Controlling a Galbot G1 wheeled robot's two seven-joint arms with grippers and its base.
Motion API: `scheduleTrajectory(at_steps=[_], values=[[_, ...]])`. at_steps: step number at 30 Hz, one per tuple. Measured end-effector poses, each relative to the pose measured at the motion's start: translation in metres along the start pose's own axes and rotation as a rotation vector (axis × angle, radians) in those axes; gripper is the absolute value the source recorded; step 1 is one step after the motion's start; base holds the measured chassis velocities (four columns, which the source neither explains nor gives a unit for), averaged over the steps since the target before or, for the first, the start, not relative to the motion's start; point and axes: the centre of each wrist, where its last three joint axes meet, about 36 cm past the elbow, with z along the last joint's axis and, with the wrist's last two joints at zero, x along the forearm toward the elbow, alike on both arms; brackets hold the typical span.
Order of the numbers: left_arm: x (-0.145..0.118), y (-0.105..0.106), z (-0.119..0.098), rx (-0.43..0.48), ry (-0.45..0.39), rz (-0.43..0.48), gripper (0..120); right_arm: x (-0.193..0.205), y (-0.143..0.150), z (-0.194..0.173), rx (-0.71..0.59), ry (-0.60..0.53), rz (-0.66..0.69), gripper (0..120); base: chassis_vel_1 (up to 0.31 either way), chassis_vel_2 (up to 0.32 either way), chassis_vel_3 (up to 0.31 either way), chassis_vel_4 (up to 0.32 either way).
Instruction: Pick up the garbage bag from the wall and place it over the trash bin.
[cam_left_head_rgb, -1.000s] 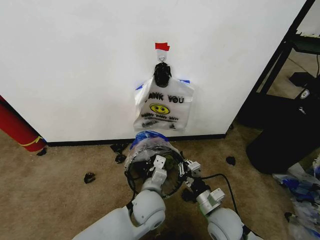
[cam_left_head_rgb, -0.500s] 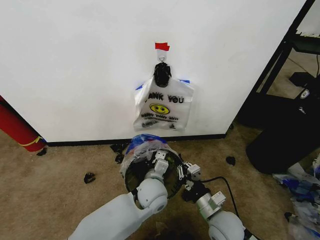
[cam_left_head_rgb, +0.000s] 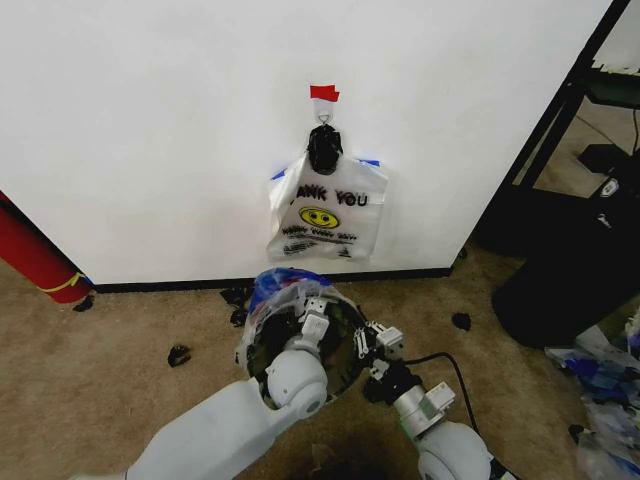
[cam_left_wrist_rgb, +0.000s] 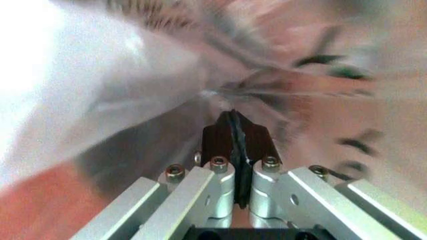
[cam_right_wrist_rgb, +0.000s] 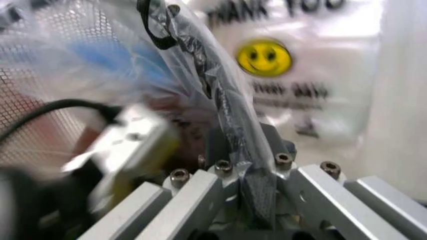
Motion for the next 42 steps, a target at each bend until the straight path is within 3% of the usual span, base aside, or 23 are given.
scheduleTrajectory(at_steps=[2,5,7,14,25,30,42], values=[[0.004,0.000,0.003,-0.010,-0.008,0.006,0,-0.001,0.000,-0.001,-0.015,0.008,0.010,0,0.000,0.000,0.000,0.000],[0.015,-0.001,0.016,-0.070,-0.090,0.007,0,-0.004,0.000,-0.002,-0.087,0.047,0.045,0,0.000,0.000,0.000,0.000],[0.014,0.001,0.021,-0.092,-0.161,-0.009,0,-0.002,0.002,-0.001,-0.107,0.068,0.051,0,0.000,0.000,0.000,0.000],[0.014,0.008,0.027,-0.135,-0.259,0.006,0,0.001,0.008,0.002,-0.131,0.102,0.061,0,0.000,0.000,0.000,0.000],[0.031,0.013,0.039,-0.219,-0.284,-0.014,0,-0.002,0.007,0.001,-0.153,0.125,0.102,0,0.000,0.000,0.000,0.000],[0.044,0.018,0.049,-0.216,-0.275,-0.008,0,-0.006,0.005,0.003,-0.179,0.134,0.128,0,0.000,0.000,0.000,0.000],[0.051,0.038,0.044,-0.193,-0.310,-0.046,0,-0.006,0.009,0.006,-0.182,0.166,0.129,0,0.000,0.000,0.000,0.000]])
